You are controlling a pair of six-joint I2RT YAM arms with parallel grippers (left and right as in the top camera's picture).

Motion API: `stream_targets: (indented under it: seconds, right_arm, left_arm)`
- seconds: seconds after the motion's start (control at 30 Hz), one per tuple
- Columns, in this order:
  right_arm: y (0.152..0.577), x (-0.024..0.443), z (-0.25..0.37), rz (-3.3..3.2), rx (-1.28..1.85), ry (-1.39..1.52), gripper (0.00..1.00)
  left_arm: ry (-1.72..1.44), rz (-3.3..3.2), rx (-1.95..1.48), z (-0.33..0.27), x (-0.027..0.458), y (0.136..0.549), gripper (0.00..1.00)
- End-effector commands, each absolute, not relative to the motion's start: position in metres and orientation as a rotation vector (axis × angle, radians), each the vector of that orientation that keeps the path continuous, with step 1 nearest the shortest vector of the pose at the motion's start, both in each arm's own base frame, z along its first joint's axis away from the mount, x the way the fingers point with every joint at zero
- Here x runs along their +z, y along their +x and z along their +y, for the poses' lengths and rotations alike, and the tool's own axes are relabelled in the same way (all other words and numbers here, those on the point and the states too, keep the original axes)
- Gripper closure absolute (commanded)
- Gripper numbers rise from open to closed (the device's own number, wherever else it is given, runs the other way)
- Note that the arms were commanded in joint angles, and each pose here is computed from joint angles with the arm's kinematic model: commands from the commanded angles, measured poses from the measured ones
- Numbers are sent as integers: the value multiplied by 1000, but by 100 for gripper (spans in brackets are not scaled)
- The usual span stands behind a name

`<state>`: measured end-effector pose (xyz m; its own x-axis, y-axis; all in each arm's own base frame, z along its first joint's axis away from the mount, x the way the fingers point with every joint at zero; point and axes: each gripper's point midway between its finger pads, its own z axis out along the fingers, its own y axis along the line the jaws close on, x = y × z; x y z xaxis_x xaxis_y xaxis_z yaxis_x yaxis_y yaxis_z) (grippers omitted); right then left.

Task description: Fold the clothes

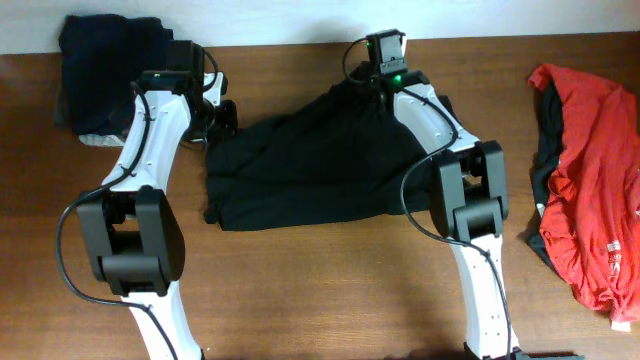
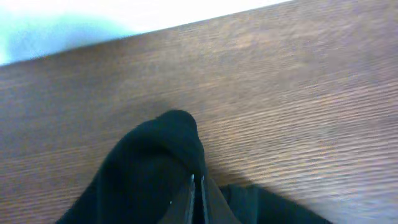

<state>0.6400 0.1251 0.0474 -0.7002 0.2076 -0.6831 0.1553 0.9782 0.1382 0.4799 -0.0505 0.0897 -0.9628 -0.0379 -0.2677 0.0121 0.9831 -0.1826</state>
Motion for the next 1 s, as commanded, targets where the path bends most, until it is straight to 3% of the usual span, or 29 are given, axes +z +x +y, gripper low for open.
stream_targets:
  seconds: [0.0, 0.3, 0.57, 0.6, 0.67, 0.7, 0.8, 0.97]
  right_arm:
    - [646, 120, 116, 2245, 75, 271, 96]
    - [628, 149, 110, 2272, 57, 272, 96]
    - [614, 139, 93, 2328, -63, 305, 94]
    - [611, 137, 90, 2338, -87, 310, 85]
    - [606, 133, 87, 2359, -113, 311, 53]
    - [605, 132, 85, 2365, -116, 313, 42]
    - [606, 132, 86, 2365, -103, 313, 32]
    - [621, 130, 114, 2344, 90, 250, 31]
  left_arm:
    - [-23, 2809, -252, -49, 112, 482, 98]
    - [-23, 2809, -251, -48, 112, 482, 98]
    - [-24, 2810, -251, -48, 112, 482, 98]
    - [-24, 2810, -251, -48, 112, 482, 98]
    - [-24, 2809, -251, -48, 112, 482, 98]
    - [-23, 2809, -251, -48, 112, 482, 98]
    - [-23, 2809, -251, -48, 112, 482, 98]
    - [-23, 2809, -252, -49, 112, 482, 98]
